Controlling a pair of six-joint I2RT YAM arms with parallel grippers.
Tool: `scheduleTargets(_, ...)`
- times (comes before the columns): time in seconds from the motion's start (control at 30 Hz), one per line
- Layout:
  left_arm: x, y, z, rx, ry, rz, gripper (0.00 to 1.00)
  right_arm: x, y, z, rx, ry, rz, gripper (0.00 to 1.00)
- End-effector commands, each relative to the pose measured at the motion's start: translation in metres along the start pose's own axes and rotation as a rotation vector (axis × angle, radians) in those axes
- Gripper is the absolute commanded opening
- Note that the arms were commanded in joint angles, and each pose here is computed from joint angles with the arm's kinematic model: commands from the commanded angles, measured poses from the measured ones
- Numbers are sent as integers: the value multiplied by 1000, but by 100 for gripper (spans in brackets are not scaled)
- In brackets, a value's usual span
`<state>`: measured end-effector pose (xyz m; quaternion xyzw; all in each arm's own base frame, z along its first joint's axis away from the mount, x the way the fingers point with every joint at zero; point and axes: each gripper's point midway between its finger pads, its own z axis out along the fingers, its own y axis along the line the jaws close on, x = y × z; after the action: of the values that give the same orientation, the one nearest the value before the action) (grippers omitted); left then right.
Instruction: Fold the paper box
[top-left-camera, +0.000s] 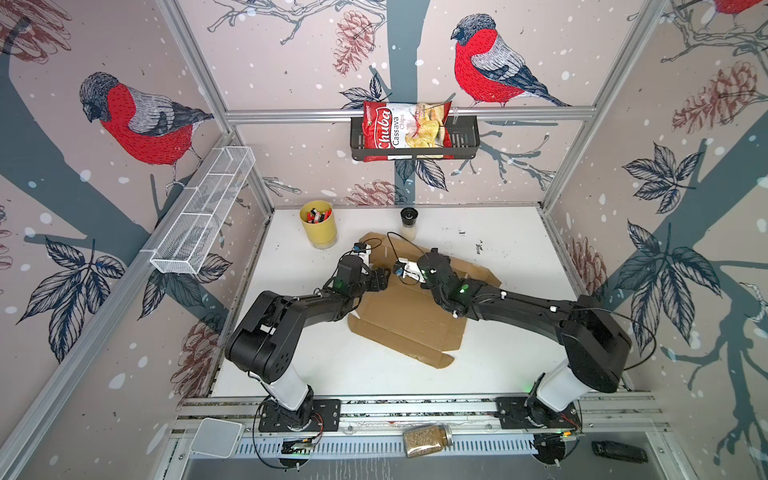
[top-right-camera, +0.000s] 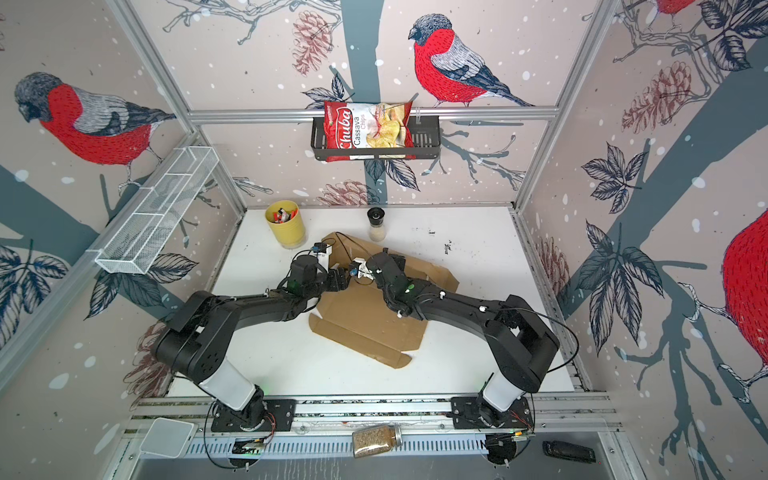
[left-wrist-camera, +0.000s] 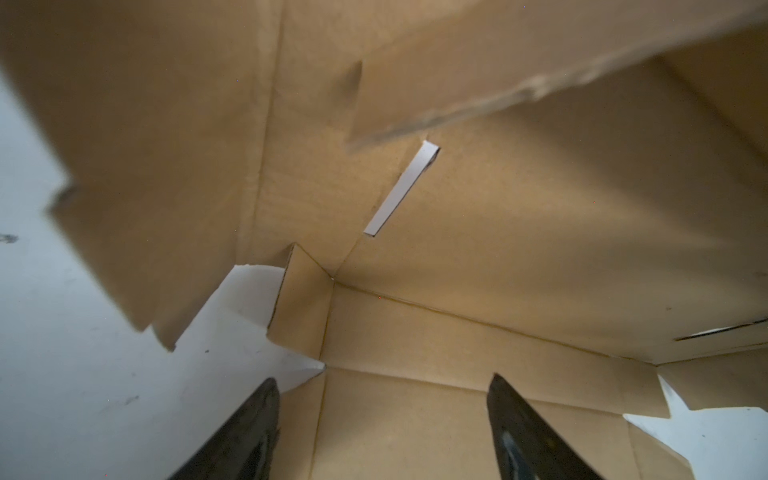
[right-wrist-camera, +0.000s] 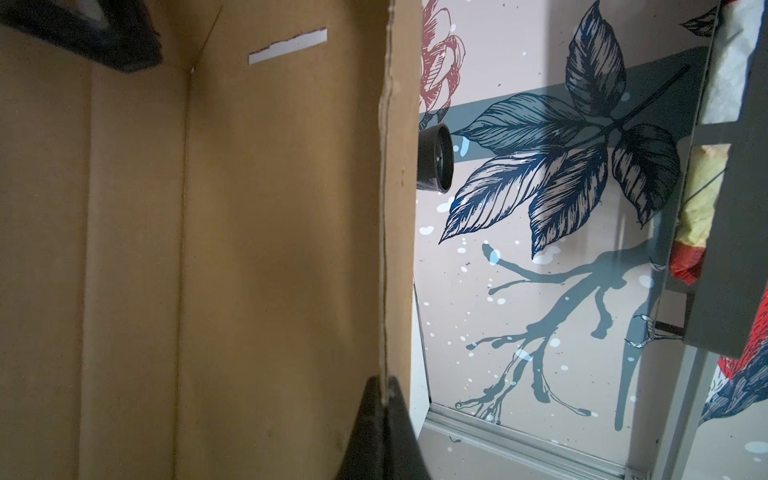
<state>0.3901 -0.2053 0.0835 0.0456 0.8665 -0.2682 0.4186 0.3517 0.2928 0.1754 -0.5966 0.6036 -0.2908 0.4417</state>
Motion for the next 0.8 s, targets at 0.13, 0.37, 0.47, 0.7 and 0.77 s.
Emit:
scheduleTargets(0.13,-8,6,7,-42,-11,30,77,-4,6,-2,-25,-26,1,0)
scheduleTargets(0.37,11,29,17,-138,92,-18,78,-5,5,-2,-24,-29,1,0)
scheduleTargets(0.47,10,23,23,-99,95,-24,77,-6,6,-3,-26,-32,0,0)
scheduleTargets(0.7,-1,-1,24,-1,62,-7,75,-7,6,-2,-28,-32,-4,0)
scheduleTargets(0.77,-1,-6,24,23,65,-4,74,-7,6,-2,-27,-32,-3,0)
